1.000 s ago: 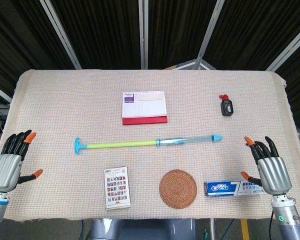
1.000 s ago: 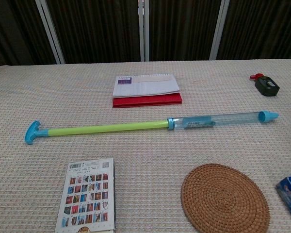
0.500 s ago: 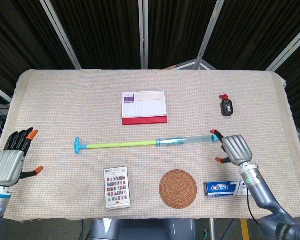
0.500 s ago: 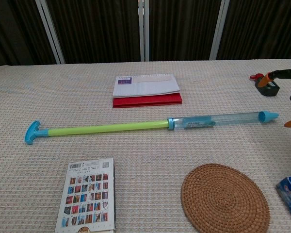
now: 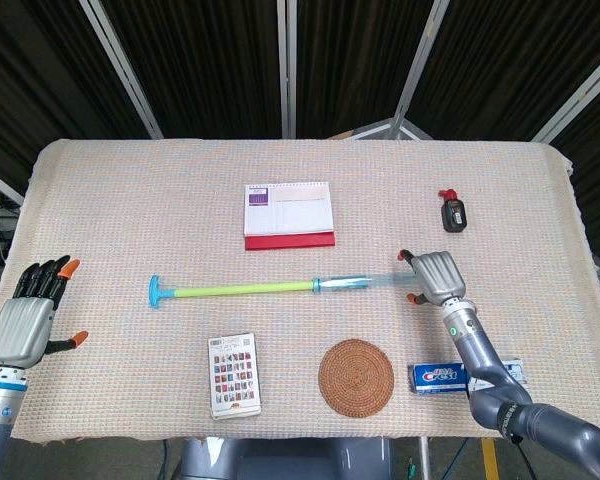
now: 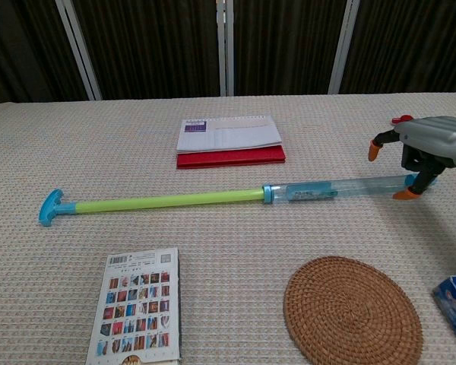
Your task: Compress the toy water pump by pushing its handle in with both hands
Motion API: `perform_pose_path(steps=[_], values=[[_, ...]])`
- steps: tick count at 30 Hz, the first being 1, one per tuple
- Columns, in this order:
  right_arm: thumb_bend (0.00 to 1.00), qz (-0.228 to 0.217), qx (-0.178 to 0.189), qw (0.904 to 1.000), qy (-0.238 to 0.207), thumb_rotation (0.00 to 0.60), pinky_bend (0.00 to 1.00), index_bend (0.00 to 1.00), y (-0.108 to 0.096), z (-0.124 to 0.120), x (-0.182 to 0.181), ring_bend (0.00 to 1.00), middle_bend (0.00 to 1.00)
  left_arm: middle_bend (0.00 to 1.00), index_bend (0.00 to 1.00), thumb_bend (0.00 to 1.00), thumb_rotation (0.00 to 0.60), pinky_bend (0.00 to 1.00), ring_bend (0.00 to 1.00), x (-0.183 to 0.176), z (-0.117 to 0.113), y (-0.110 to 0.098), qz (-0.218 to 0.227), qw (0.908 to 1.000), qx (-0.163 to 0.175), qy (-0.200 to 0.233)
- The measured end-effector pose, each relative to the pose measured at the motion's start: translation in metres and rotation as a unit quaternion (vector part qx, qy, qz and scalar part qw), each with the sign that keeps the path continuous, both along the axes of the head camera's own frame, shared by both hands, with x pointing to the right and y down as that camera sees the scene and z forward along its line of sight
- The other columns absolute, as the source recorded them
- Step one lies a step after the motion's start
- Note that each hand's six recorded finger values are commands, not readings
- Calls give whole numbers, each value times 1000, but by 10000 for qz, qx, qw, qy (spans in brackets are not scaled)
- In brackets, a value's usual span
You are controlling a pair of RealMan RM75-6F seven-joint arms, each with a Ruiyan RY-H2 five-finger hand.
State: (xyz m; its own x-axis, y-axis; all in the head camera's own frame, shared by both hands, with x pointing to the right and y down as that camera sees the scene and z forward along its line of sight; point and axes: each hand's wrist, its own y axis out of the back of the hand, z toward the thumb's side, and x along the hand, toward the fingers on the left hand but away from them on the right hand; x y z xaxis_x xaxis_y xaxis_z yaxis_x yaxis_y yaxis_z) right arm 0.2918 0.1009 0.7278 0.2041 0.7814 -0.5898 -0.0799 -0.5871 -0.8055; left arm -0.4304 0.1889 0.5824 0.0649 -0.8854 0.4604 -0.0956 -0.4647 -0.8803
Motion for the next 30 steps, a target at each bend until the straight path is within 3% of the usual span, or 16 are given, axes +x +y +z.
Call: perform_pose_path(steps=[6, 14, 20, 30], values=[[162, -71, 60, 9997, 245, 600, 1000, 378, -6, 13, 0, 1000, 1000, 0, 0, 0, 600, 0, 0, -1, 2, 0, -15, 10000, -13, -30], [219, -108, 11, 9997, 215, 600, 1000, 447, -8, 22, -8, 1000, 1000, 0, 0, 0, 600, 0, 0, -1, 5, 0, -16, 10000, -46, -62], [380, -119, -21, 9998, 180, 600, 1000, 547, -6, 24, -10, 1000, 1000, 0, 0, 0, 600, 0, 0, -1, 8, 1, -15, 9999, -106, -82], [387, -138, -67, 9997, 176, 600, 1000, 616, 0, 22, -5, 1000, 1000, 0, 0, 0, 600, 0, 0, 4, 15, -1, 30, 9997, -221, -41]])
